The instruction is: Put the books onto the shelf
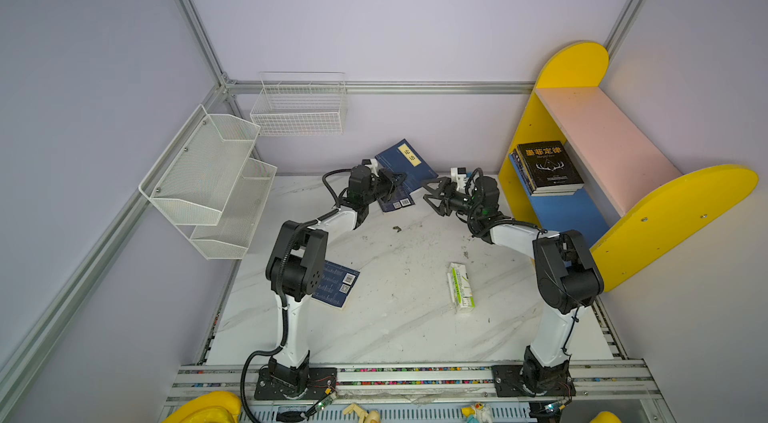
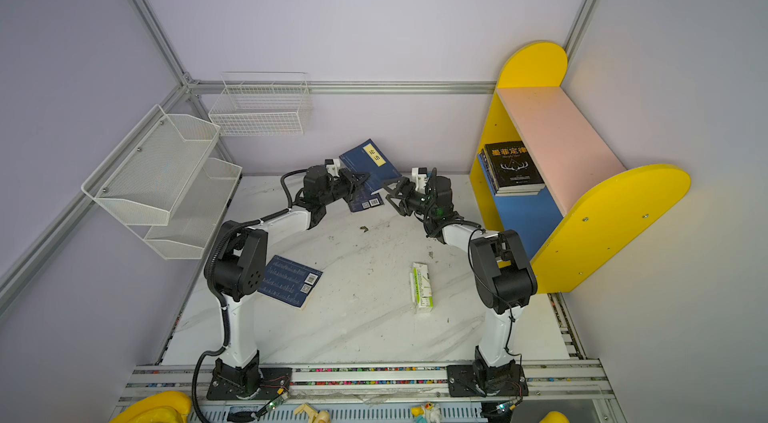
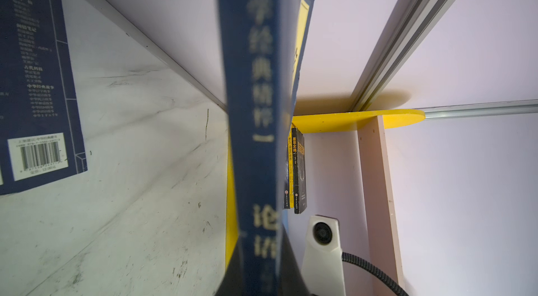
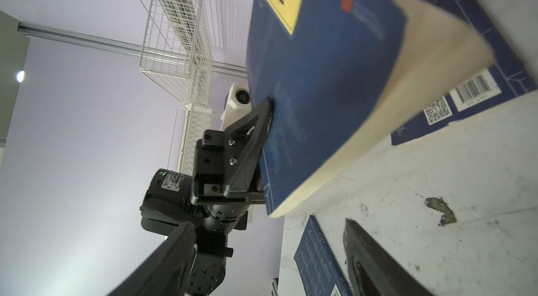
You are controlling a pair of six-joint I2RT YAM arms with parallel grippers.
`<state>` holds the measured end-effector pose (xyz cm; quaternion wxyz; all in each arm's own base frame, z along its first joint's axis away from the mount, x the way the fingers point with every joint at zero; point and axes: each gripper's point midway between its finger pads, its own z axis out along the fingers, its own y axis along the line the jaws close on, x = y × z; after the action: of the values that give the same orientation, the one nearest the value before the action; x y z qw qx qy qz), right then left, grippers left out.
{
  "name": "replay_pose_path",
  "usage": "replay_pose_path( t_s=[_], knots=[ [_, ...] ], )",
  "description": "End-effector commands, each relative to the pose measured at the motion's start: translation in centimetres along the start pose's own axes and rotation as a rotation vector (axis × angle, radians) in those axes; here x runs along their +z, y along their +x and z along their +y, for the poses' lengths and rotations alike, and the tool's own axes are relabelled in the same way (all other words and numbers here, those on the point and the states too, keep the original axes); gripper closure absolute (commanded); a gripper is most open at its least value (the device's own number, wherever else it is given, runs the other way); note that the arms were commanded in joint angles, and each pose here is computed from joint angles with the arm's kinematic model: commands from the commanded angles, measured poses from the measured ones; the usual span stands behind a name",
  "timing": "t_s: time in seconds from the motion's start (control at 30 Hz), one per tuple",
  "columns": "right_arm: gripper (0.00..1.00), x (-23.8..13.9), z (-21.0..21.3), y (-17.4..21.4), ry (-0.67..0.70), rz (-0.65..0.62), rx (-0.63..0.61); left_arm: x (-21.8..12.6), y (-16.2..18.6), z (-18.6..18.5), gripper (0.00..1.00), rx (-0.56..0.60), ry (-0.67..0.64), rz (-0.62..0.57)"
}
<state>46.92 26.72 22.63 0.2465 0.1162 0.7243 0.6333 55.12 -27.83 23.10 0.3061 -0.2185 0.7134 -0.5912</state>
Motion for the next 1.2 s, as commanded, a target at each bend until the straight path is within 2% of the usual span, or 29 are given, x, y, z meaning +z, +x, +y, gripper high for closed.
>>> replay_pose_path(
  t_s=[0.0, 0.17, 0.37, 0.53, 0.77, 0.9, 0.97, 1.17],
  knots=[
    [0.18, 0.2, -0.6, -0.5, 0.013, 0.016, 0.007, -1.5, -1.8, -7.7, 1.0, 0.068, 0.177, -0.07],
    [0.19, 0.0, -0.8, 0.0, -0.007, 0.023, 0.017, -2.3, -1.4, -7.0, 1.0, 0.039, 0.177, -0.076],
    [0.2, 2.7, -1.1, 0.7, -0.013, 0.078, -0.01, -1.2, -1.9, -7.3, 1.0, 0.005, 0.224, -0.074],
    [0.23, 3.4, -0.6, -0.6, -0.055, 0.015, -0.014, -0.6, -2.2, -7.3, 1.0, -0.018, 0.241, -0.092],
    [0.27, 3.0, 2.4, -1.5, -0.19, -0.04, -0.026, -0.4, -2.1, -6.0, 1.0, -0.043, 0.213, -0.103],
    [0.26, 2.7, 2.8, -1.1, -0.201, -0.027, -0.036, -0.5, -2.6, -5.6, 1.0, -0.061, 0.208, -0.13],
    [0.23, 2.6, 2.7, -0.5, -0.203, -0.004, -0.04, -0.3, -2.9, -5.4, 1.0, -0.073, 0.211, -0.136],
    [0.2, 2.8, 2.3, -1.2, -0.172, -0.034, -0.045, 0.2, -2.6, -6.0, 1.0, -0.087, 0.235, -0.123]
  ],
)
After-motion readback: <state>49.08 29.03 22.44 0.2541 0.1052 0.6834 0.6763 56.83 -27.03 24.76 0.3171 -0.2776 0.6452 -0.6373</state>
